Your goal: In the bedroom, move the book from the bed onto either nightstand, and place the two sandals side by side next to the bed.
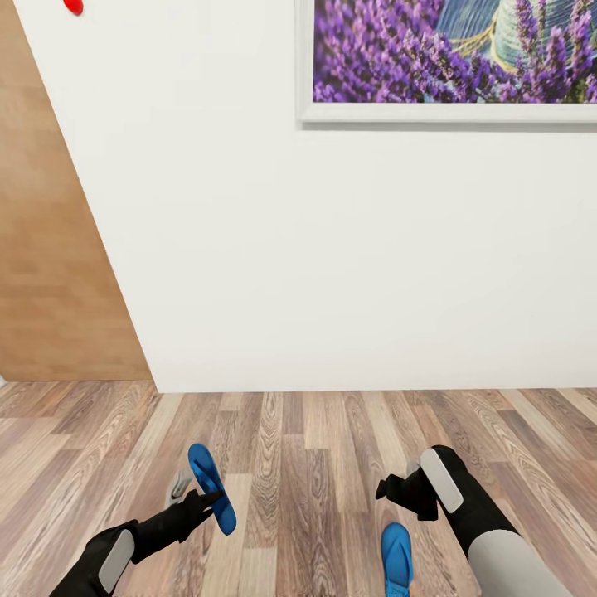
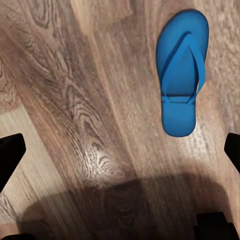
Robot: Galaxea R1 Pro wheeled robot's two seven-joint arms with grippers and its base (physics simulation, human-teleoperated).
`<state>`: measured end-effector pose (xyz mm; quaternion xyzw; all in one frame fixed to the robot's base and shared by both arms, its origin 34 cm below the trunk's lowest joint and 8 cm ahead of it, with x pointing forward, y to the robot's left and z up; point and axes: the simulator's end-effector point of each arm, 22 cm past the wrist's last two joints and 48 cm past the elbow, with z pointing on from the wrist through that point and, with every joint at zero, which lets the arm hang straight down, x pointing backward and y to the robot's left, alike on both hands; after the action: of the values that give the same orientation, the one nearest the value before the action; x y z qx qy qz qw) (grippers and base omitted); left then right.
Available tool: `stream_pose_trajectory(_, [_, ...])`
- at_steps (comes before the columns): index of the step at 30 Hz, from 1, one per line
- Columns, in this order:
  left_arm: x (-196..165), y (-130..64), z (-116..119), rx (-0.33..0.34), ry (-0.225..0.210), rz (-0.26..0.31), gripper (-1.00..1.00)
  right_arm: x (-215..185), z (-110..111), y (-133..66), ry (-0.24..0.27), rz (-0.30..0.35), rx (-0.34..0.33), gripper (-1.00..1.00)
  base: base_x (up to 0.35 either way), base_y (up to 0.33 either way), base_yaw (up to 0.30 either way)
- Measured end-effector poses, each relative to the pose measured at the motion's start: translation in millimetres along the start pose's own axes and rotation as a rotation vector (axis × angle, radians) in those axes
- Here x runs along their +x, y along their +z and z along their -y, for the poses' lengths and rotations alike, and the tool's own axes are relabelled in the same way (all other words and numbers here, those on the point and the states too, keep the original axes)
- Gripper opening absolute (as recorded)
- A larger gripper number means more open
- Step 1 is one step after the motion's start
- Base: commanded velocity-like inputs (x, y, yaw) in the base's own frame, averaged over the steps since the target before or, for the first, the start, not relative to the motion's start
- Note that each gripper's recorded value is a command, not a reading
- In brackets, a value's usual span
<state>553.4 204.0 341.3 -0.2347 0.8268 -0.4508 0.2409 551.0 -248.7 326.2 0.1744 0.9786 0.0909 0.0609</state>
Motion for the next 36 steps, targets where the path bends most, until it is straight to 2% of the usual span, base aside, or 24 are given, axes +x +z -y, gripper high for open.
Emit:
stream_pose_trajectory(13, [12.1,6.9,-24.3,-0.033,-0.032,-0.025,-1.0,11.1,10.2,23.6,0.011,-0.048,0.02,1.0,0.0,0.0,0.0])
stream_pose_trajectory(36, [11.7,6.8,-24.5,-0.034,-0.03,-0.023,-1.0,-6.2,22.8,13.8,0.011,-0.005,0.036,1.0,0.0,0.0,0.0])
